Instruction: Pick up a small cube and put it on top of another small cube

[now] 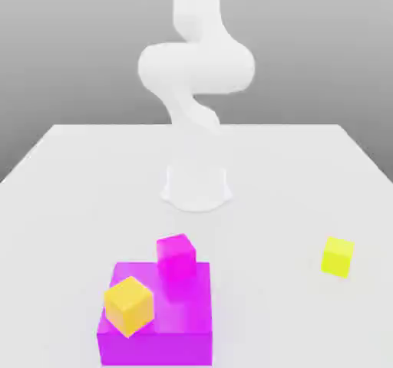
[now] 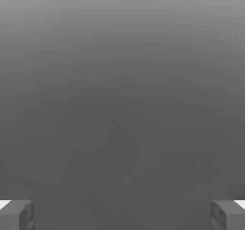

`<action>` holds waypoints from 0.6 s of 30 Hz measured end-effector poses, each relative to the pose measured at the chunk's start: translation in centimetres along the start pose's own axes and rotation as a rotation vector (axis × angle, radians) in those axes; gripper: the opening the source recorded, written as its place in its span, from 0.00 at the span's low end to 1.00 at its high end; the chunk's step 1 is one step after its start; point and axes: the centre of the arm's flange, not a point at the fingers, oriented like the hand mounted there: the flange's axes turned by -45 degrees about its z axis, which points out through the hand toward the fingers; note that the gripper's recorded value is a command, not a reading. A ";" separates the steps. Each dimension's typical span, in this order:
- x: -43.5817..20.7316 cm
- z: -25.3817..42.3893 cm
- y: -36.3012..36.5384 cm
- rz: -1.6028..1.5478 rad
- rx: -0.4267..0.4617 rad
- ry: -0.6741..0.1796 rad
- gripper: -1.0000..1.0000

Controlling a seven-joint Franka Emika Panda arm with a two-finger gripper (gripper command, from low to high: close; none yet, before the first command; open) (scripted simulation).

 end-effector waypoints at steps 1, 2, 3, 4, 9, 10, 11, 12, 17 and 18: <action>0.3 1.7 -0.8 -0.023 0.006 -0.024 0.50; 0.5 3.3 -1.7 -0.046 0.012 -0.048 0.50; 0.7 4.8 -2.5 -0.069 0.018 -0.070 0.50; 0.8 6.4 -3.4 -0.091 0.025 -0.093 0.50; 0.3 14.1 -8.1 -0.205 0.061 -0.201 0.50; 0.0 15.6 -9.1 -0.229 0.069 -0.222 0.50; -0.3 17.1 -10.1 -0.252 0.077 -0.243 0.50; -0.7 18.6 -11.2 -0.276 0.086 -0.264 0.50; -3.9 25.7 -17.0 -0.400 0.136 -0.367 0.50; -4.7 27.0 -18.1 -0.425 0.147 -0.388 0.50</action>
